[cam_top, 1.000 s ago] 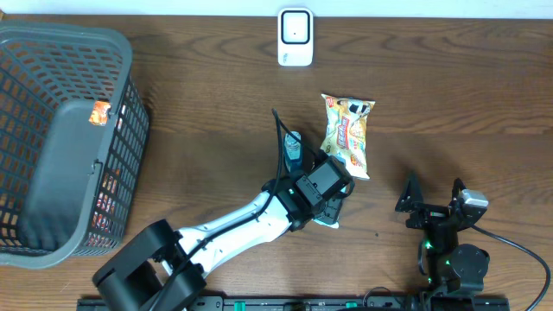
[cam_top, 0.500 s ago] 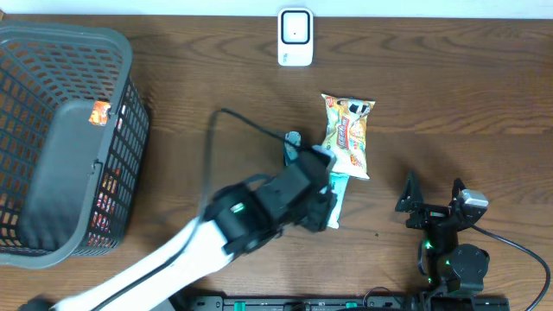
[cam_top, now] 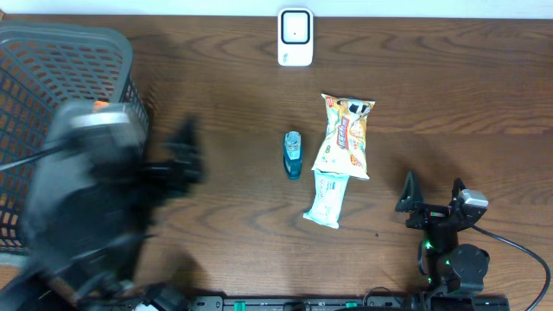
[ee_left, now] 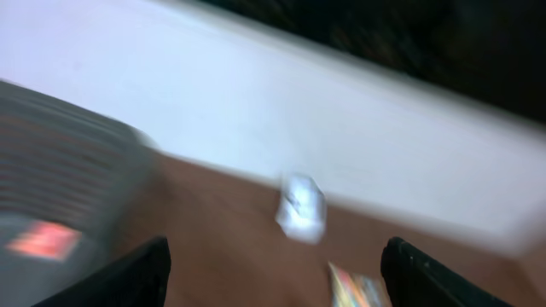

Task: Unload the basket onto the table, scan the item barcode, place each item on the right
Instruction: 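Reach the left gripper into the basket toward the red TOP bar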

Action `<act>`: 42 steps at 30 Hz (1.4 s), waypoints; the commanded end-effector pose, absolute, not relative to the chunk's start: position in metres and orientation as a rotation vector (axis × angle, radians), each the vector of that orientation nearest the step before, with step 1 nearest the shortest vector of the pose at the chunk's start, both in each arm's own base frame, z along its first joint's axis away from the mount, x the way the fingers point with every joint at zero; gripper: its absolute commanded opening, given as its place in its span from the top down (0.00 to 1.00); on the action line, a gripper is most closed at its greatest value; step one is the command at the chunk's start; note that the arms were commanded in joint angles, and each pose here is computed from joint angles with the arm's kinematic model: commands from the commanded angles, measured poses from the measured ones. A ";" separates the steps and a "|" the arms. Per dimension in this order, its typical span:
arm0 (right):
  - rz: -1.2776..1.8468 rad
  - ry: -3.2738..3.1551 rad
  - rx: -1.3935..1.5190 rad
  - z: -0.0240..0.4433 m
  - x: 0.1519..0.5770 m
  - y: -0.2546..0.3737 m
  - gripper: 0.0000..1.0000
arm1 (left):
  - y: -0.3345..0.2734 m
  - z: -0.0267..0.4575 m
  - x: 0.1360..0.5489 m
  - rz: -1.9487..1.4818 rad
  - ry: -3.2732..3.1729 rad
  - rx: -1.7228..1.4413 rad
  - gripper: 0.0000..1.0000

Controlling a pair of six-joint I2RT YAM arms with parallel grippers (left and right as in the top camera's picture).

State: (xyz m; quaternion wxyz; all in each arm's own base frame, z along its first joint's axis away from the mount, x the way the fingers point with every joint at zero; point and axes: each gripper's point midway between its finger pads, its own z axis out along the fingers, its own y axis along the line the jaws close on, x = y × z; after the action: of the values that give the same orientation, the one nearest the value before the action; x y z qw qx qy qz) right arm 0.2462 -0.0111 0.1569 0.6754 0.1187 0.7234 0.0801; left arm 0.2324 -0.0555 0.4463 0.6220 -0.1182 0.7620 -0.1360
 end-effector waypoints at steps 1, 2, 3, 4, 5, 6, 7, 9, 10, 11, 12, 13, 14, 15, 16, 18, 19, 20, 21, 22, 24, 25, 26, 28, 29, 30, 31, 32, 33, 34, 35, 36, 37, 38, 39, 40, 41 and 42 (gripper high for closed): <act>0.169 1.627 0.265 0.156 0.246 -0.012 0.01 | 0.011 0.457 0.230 -0.094 1.651 -0.557 0.20; 0.169 1.627 0.264 0.157 0.246 -0.012 0.01 | 0.022 0.454 0.229 -0.083 1.636 -0.626 0.20; 0.169 1.627 0.264 0.157 0.246 -0.012 0.01 | 0.033 0.451 0.227 -0.070 1.621 -0.694 0.20; 0.169 1.627 0.264 0.157 0.246 -0.012 0.01 | 0.043 0.447 0.225 -0.049 1.611 -0.755 0.20; 0.169 1.627 0.264 0.157 0.246 -0.012 0.01 | 0.052 0.443 0.225 -0.022 1.603 -0.806 0.20; 0.169 1.627 0.264 0.157 0.246 -0.012 0.01 | 0.062 0.439 0.225 0.010 1.595 -0.853 0.19; 0.169 1.627 0.265 0.157 0.246 -0.012 0.01 | 0.071 0.435 0.225 0.040 1.587 -0.900 0.19; 0.169 1.627 0.264 0.157 0.246 -0.012 0.01 | 0.088 0.424 0.230 0.101 1.590 -0.989 0.19; 0.169 1.627 0.264 0.157 0.246 -0.012 0.01 | 0.095 0.416 0.233 0.124 1.602 -1.026 0.19; 0.169 1.627 0.264 0.157 0.246 -0.012 0.01 | 0.101 0.407 0.237 0.140 1.622 -1.064 0.19; 0.169 1.627 0.264 0.157 0.246 -0.012 0.01 | 0.106 0.397 0.242 0.142 1.647 -1.107 0.19; 0.169 1.627 0.264 0.157 0.246 -0.012 0.01 | 0.111 0.385 0.247 0.133 1.678 -1.152 0.19; 0.169 1.627 0.264 0.157 0.246 -0.012 0.01 | 0.115 0.369 0.253 0.111 1.718 -1.209 0.19; 0.169 1.627 0.264 0.157 0.246 -0.012 0.01 | 0.119 0.356 0.259 0.087 1.755 -1.257 0.19; 0.169 1.627 0.264 0.157 0.246 -0.012 0.01 | 0.122 0.342 0.264 0.061 1.793 -1.305 0.19; 0.169 1.627 0.264 0.157 0.246 -0.012 0.01 | 0.130 0.315 0.271 0.016 1.853 -1.419 0.19; 0.169 1.627 0.264 0.157 0.246 -0.012 0.01 | 0.134 0.302 0.273 -0.003 1.877 -1.479 0.19; 0.169 1.627 0.264 0.157 0.246 -0.012 0.01 | 0.139 0.289 0.274 -0.017 1.899 -1.546 0.19; 0.169 1.627 0.264 0.157 0.246 -0.012 0.01 | 0.143 0.277 0.274 -0.025 1.914 -1.607 0.19; 0.169 1.627 0.264 0.157 0.246 -0.012 0.01 | 0.147 0.263 0.273 -0.030 1.921 -1.695 0.19; 0.169 1.627 0.264 0.157 0.246 -0.012 0.01 | 0.151 0.239 0.268 -0.027 1.920 -1.859 0.19; 0.169 1.627 0.264 0.157 0.246 -0.012 0.01 | 0.152 0.227 0.266 -0.021 1.927 -1.929 0.19; 0.169 1.627 0.264 0.157 0.246 -0.012 0.01 | 0.153 0.217 0.265 -0.014 1.944 -1.984 0.18; 0.169 1.627 0.264 0.157 0.246 -0.012 0.01 | 0.153 0.195 0.264 0.018 1.998 -2.059 0.18; 0.169 1.627 0.264 0.157 0.246 -0.012 0.01 | 0.153 0.186 0.263 0.038 2.028 -2.083 0.18; 0.169 1.627 0.264 0.157 0.246 -0.012 0.01 | 0.153 0.177 0.263 0.056 2.053 -2.106 0.19; 0.169 1.627 0.264 0.157 0.246 -0.012 0.01 | 0.153 0.169 0.263 0.070 2.074 -2.125 0.18; 0.169 1.627 0.264 0.157 0.246 -0.012 0.01 | 0.153 0.160 0.262 0.085 2.091 -2.143 0.18; 0.169 1.627 0.264 0.157 0.246 -0.012 0.01 | 0.154 0.152 0.262 0.107 2.099 -2.167 0.18; 0.169 1.627 0.264 0.157 0.246 -0.012 0.01 | 0.156 0.145 0.260 0.140 2.095 -2.192 0.18; 0.169 1.627 0.264 0.157 0.246 -0.012 0.01 | 0.160 0.139 0.258 0.182 2.088 -2.213 0.19; 0.169 1.627 0.264 0.157 0.246 -0.012 0.01 | 0.162 0.134 0.256 0.218 2.089 -2.224 0.18; 0.169 1.627 0.264 0.157 0.246 -0.012 0.01 | 0.165 0.128 0.256 0.246 2.093 -2.226 0.18; 0.169 1.627 0.264 0.157 0.246 -0.012 0.01 | 0.167 0.123 0.257 0.262 2.100 -2.230 0.18; 0.169 1.627 0.264 0.157 0.246 -0.012 0.01 | 0.168 0.118 0.258 0.275 2.108 -2.235 0.18; 0.169 1.627 0.264 0.157 0.246 -0.012 0.01 | 0.169 0.113 0.260 0.282 2.115 -2.239 0.18; 0.169 1.627 0.264 0.157 0.246 -0.012 0.01 | 0.170 0.108 0.262 0.286 2.118 -2.242 0.18; 0.169 1.627 0.265 0.156 0.246 -0.012 0.01 | 0.172 0.103 0.264 0.292 2.121 -2.244 0.19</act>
State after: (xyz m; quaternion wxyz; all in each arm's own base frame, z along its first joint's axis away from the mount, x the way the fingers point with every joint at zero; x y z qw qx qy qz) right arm 0.2462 -0.0111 0.1570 0.6755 0.1187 0.7233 0.0801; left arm 0.2669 0.1639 0.1146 0.0273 -0.7176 0.6923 0.0705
